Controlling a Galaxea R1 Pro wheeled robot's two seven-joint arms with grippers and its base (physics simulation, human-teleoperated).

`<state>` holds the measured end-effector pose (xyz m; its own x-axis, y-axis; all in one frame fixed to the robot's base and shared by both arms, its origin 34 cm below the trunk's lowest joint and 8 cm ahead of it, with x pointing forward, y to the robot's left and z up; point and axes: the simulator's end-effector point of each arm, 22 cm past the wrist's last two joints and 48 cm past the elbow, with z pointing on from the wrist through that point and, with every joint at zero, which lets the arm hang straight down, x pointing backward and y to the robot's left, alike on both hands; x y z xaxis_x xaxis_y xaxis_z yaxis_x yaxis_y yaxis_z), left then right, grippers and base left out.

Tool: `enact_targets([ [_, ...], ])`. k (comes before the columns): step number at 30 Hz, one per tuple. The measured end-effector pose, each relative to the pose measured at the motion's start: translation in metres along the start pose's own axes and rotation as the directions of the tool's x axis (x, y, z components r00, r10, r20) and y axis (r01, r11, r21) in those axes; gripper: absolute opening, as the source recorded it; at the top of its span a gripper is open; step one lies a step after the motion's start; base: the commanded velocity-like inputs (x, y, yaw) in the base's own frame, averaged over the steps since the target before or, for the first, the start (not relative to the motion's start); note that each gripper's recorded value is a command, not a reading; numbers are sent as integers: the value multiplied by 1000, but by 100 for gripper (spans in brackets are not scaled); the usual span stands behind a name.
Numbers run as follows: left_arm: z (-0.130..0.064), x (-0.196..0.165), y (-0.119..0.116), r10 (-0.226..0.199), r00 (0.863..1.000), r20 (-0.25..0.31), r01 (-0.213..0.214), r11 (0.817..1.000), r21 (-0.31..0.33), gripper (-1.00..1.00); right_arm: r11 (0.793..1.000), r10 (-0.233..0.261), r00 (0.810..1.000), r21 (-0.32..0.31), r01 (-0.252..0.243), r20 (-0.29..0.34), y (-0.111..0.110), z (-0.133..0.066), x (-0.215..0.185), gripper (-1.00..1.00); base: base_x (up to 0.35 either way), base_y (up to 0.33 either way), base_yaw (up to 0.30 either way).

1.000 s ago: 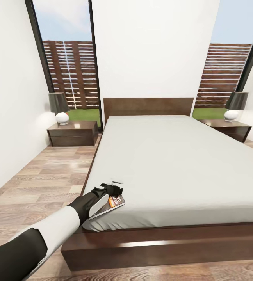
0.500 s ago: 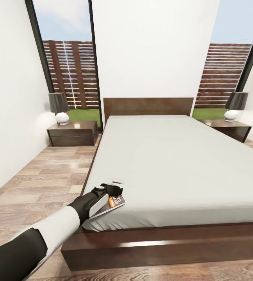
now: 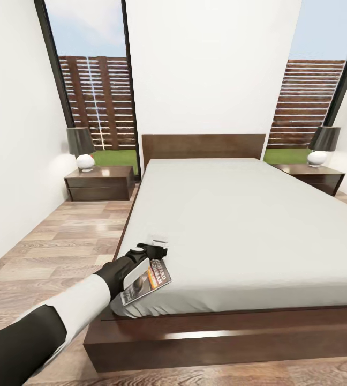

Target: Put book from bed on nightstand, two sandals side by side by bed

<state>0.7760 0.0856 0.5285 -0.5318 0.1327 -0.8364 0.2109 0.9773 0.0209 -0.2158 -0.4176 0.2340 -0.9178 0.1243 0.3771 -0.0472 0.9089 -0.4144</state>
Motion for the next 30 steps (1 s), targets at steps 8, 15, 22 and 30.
enact_targets([
  [8,-12,-103,25,18,990,138,-9,997,-72,100,1000,0,1000,-1,0,-1,1,0,1,100,0,0,0],
  [15,-28,-168,50,33,975,221,-4,992,-127,100,1000,-1,1000,-1,1,-2,1,0,1,100,0,0,0],
  [22,-48,-224,103,49,958,282,18,973,-231,100,1000,-1,1000,-1,1,-3,1,0,1,100,0,0,0],
  [30,-73,-262,180,60,946,318,57,937,-346,100,1000,-1,1000,-1,1,-1,1,0,1,100,0,0,0],
])
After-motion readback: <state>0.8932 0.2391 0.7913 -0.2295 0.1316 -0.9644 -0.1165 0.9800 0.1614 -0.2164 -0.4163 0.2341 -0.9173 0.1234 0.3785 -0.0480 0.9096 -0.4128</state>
